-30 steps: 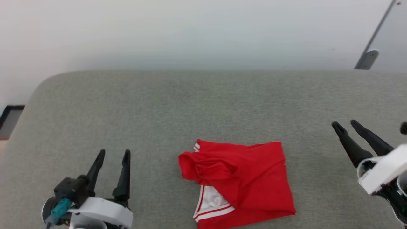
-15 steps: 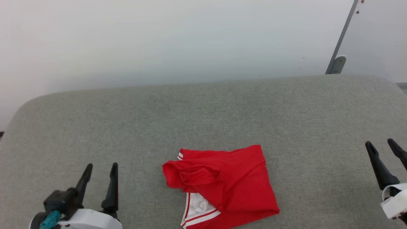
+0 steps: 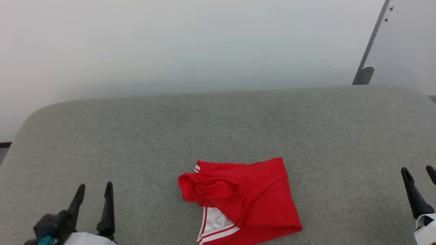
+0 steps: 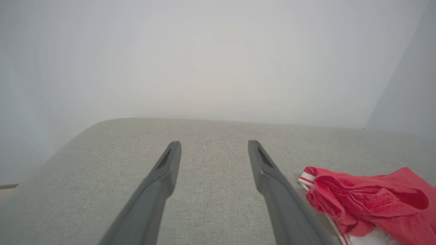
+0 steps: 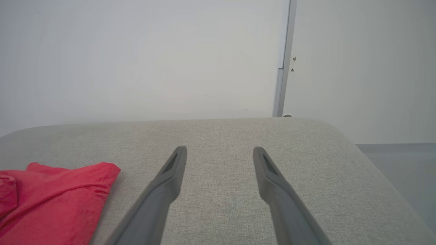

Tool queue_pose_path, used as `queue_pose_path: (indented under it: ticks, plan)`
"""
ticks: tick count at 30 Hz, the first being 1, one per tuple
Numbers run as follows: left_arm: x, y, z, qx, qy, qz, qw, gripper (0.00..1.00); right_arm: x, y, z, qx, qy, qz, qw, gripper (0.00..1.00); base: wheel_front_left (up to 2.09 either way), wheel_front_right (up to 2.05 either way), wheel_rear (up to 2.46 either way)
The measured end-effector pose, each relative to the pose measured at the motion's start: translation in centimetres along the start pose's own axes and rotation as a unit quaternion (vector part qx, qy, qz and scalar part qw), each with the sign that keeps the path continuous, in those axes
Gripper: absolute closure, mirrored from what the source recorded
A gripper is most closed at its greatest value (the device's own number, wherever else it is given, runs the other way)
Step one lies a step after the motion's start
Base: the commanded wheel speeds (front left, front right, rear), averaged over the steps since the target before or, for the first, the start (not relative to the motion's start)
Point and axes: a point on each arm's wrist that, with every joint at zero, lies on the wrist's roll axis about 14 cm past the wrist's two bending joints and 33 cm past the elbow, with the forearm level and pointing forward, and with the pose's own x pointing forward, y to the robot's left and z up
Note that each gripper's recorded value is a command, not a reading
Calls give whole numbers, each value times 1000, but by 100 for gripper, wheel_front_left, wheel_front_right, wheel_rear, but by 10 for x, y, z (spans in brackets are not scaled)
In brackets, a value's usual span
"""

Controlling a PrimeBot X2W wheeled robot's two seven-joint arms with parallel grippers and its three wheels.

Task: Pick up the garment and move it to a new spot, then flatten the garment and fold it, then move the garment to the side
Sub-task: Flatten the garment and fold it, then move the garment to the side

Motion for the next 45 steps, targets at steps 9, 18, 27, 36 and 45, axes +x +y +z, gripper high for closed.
queue_pose_path:
  ticks: [9,18,27,36,45]
  plan:
    - [-6,10,3,2,-9,18,1000,0,-2,4,-3,5,-2,1,1000,0,0,0,0]
    - [-10,9,5,4,-15,17,1000,0,-1,14,-13,7,17,12,1000,0,0,0,0]
    - [-20,17,6,8,-18,32,999,0,18,57,-37,18,74,77,994,0,0,0,0]
    - [-28,22,2,8,-12,51,999,0,48,112,-58,35,140,161,976,0,0,0,0]
    - [-36,32,-7,7,0,78,997,0,62,146,-83,41,215,222,950,0,0,0,0]
